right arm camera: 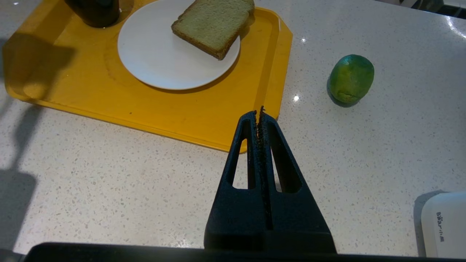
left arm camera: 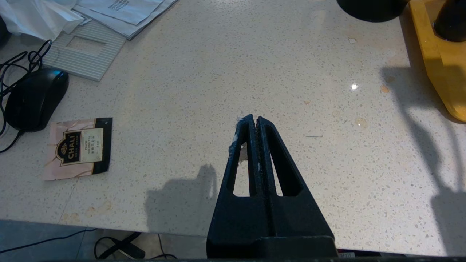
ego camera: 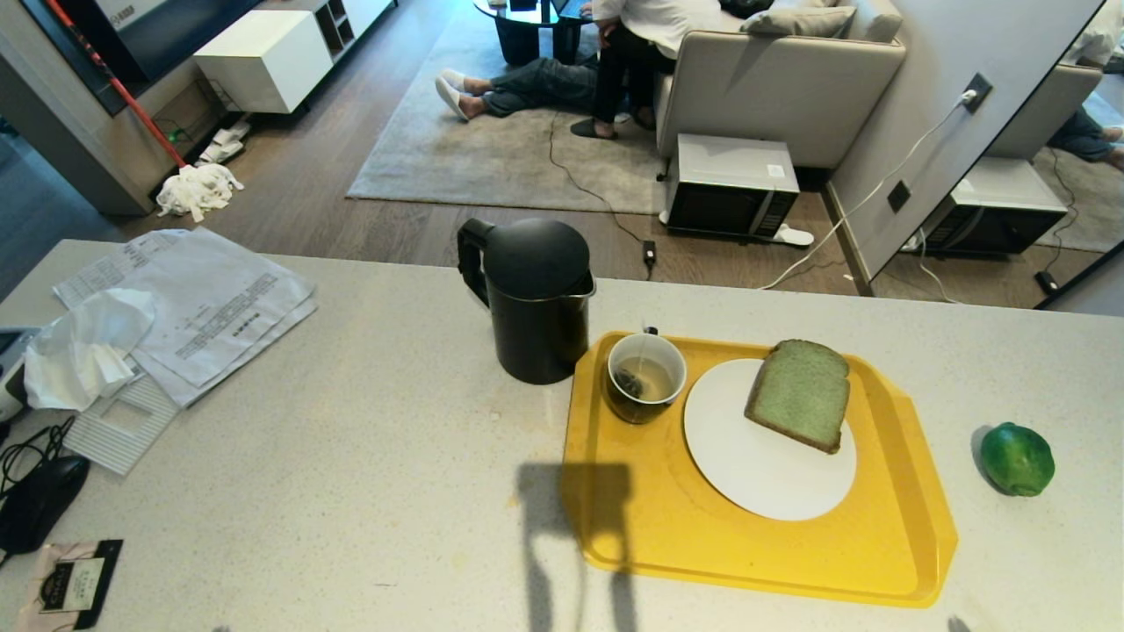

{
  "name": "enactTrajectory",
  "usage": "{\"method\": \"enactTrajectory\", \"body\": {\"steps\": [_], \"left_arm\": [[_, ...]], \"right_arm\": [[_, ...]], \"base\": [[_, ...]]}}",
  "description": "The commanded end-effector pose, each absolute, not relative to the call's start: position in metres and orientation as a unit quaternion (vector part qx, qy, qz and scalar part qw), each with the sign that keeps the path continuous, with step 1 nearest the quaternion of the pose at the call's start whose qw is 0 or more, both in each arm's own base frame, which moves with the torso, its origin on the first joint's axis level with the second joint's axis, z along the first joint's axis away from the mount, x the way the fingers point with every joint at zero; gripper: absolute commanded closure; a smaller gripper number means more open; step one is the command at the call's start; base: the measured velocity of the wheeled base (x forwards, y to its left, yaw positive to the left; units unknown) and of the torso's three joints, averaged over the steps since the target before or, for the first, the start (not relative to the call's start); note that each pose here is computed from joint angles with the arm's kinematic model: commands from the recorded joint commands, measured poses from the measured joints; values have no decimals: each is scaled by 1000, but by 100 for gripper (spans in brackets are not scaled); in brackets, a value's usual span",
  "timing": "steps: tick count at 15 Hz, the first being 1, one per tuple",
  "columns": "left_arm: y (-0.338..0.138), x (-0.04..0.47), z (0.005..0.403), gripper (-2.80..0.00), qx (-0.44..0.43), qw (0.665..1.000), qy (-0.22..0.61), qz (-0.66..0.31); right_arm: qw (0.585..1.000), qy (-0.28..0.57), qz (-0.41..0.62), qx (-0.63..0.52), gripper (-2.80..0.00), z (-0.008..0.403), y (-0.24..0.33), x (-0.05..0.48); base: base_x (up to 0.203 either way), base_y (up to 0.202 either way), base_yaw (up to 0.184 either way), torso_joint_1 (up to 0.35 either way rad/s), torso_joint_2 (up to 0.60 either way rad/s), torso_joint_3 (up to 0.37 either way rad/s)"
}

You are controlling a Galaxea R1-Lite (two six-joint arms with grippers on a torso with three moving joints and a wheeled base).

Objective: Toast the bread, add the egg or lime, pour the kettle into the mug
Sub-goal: Pick up the egg

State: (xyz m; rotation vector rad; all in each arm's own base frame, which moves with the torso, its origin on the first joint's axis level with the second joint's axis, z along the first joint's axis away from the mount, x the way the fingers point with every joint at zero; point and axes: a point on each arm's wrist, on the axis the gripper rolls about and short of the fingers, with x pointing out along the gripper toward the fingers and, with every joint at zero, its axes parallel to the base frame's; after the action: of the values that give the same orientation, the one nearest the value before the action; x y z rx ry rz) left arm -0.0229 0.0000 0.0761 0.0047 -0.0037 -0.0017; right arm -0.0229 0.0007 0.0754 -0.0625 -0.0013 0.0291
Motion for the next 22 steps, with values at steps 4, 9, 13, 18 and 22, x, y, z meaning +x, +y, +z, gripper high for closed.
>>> {"method": "enactTrajectory", "body": {"steps": [4, 9, 13, 18, 22], "left_arm": [[0, -23, 76, 0, 2, 1000, -2, -1], [0, -23, 76, 0, 3, 1000, -2, -1], [0, -23, 76, 0, 4, 1000, -1, -1], [0, -23, 76, 0, 4, 1000, -1, -1], [0, -23, 76, 0, 3, 1000, -2, -1]], "right_arm": [[1000, 0, 14, -28, 0, 75, 1, -23], [1000, 0, 14, -28, 0, 75, 1, -23], [1000, 0, 14, -27, 0, 75, 1, -23], [1000, 0, 14, -28, 0, 75, 1, -23], [1000, 0, 14, -28, 0, 75, 1, -23]], "base": [[0, 0, 0, 0, 0, 0], [0, 0, 0, 0, 0, 0], [0, 0, 0, 0, 0, 0], [-1, 9, -152, 3, 2, 4], [0, 8, -176, 2, 4, 3]]}}
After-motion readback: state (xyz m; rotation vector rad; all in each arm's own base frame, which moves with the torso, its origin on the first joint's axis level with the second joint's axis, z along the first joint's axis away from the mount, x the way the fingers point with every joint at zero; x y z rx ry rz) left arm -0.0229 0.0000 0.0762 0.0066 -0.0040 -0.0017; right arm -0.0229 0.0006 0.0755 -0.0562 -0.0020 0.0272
